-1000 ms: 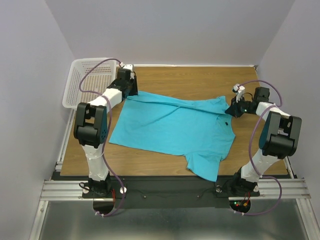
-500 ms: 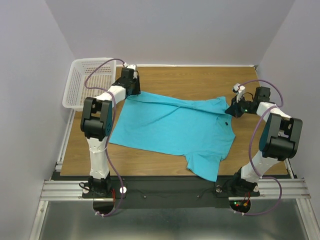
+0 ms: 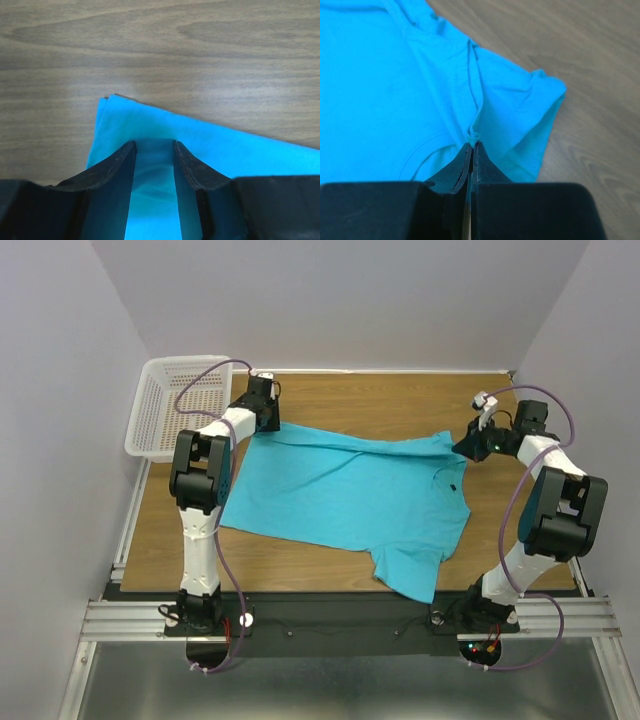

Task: Fold and stack the t-shirts
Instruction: Fold the tshirt

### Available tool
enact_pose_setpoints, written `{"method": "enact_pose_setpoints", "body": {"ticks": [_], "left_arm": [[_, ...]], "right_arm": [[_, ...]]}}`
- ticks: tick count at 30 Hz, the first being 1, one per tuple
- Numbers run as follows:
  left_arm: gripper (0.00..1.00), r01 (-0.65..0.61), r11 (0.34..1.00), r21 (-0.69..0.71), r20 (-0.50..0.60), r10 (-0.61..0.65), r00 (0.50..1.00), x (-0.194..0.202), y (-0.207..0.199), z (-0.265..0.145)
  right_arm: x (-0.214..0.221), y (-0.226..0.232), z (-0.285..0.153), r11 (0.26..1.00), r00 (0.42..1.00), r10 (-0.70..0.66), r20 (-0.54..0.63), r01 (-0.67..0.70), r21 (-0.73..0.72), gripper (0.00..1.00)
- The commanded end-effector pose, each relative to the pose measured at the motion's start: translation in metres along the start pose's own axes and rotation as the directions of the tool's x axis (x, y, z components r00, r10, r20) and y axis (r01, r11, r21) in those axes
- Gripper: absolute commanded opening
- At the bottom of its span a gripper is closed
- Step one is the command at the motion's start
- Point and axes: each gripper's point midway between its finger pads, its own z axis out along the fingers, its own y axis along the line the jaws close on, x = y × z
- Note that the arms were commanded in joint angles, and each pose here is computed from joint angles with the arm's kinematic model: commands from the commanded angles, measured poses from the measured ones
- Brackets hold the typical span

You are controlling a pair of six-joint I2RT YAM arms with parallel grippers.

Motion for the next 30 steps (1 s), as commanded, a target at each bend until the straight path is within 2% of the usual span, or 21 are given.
{"method": "enact_pose_setpoints", "body": {"ticks": [1, 5, 16, 30], "left_arm": [[0.46, 0.006, 0.999, -0.035, -0.062, -0.008, 0.998, 0.004, 0.006, 0.004], [0.46, 0.018, 0.999, -0.029, -0.084, -0.021, 0.996, 0.008, 0.005, 0.008], [0.46, 0.026, 0.999, -0.029, -0.095, -0.028, 0.995, 0.008, 0.01, 0.011], [0.46, 0.039, 0.999, -0.031, -0.104, -0.042, 0.994, 0.005, 0.015, 0.013]], "right_arm": [[-0.057, -0.001, -0.02, 0.998, 0.991, -0.063, 0.115, 0.062, 0.008, 0.01], [-0.064, 0.006, -0.025, 0.996, 0.988, -0.084, 0.132, 0.085, 0.001, 0.01], [-0.035, 0.035, -0.027, 0.994, 0.992, -0.093, 0.087, 0.098, -0.048, 0.0], [-0.065, 0.067, -0.018, 0.987, 0.989, -0.105, 0.106, 0.116, -0.108, 0.01]]}}
